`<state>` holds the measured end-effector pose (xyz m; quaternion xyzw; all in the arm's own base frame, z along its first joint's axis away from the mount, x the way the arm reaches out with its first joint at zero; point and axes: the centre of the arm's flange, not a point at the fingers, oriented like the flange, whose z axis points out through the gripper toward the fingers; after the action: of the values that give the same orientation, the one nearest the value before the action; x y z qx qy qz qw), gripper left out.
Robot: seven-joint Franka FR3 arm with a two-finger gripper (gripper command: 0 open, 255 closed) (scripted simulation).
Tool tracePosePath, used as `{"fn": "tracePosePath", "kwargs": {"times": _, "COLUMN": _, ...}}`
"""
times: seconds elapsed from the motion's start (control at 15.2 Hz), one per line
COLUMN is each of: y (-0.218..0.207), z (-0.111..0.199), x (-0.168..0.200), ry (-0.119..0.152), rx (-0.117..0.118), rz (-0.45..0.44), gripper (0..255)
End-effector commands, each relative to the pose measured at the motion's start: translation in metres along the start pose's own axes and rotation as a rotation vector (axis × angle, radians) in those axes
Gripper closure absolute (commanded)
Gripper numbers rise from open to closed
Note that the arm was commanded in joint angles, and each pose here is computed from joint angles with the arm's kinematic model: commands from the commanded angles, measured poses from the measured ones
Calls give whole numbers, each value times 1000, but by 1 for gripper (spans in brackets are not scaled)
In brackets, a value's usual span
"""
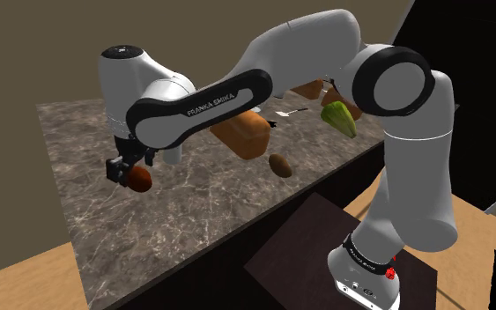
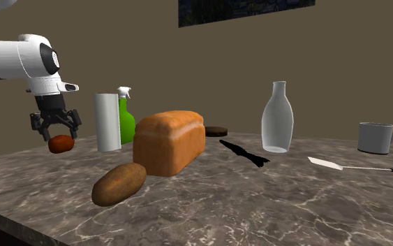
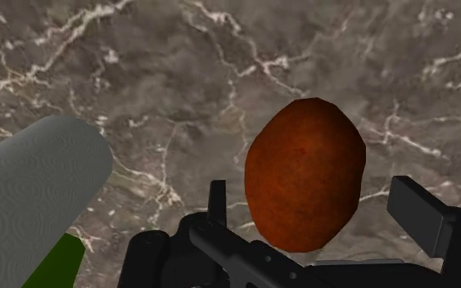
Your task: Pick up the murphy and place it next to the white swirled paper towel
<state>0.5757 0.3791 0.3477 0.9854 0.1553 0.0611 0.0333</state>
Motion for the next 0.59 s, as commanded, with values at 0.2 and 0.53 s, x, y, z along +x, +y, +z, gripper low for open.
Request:
{"fn": "tracePosePath", "kwargs": {"times": 0.2, "y": 1, "z": -43, "x": 1, "ry": 0, "rx": 0, "rz": 0, "gripper": 0}}
{"fn": "tracePosePath", "kwargs": {"times": 0.53, "y": 1, "z": -43, "x": 1, "ry": 0, "rx": 0, "rz": 0, "gripper": 0}}
